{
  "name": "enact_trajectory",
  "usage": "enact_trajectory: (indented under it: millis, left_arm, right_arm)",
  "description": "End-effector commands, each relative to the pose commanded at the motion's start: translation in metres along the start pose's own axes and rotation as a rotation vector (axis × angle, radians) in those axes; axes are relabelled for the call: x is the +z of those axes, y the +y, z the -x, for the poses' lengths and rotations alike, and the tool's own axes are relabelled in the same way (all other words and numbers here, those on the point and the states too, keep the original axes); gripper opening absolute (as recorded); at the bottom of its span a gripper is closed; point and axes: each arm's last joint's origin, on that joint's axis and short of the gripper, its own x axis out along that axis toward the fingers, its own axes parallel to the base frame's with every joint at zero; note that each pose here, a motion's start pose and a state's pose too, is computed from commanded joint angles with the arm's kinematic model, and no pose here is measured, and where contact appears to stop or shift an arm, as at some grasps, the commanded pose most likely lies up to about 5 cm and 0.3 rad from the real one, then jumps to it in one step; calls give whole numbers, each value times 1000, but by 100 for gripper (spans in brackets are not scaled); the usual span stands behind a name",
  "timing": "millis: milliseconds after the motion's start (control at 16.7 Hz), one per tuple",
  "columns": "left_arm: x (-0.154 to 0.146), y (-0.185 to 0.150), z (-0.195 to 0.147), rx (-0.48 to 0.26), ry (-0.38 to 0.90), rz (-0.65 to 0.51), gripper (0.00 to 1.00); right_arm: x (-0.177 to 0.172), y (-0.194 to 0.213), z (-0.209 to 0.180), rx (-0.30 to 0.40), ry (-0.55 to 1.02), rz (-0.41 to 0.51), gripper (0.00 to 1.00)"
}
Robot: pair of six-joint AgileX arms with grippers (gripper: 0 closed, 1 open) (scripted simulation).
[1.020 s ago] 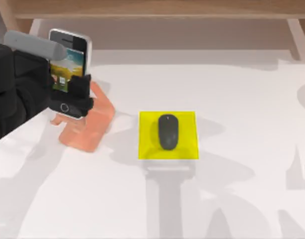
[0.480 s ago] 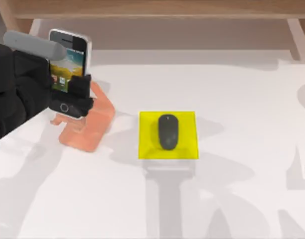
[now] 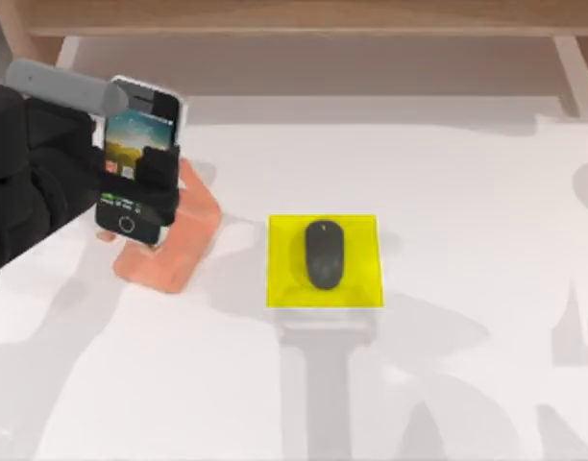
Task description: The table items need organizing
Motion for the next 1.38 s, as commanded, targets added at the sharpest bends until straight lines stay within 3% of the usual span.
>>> enact_trajectory:
  millis: [480,1140,1380]
  left_arm:
    - [0,0,1,0,-3,-2,100]
    - [-11,-10,25,3,-3,1,100]
    - [-12,-5,41,36,-40,10,100]
  right_arm:
    - [0,0,0,0,0,0,100]
    - [0,0,0,0,0,0,100]
    - [0,0,0,0,0,0,100]
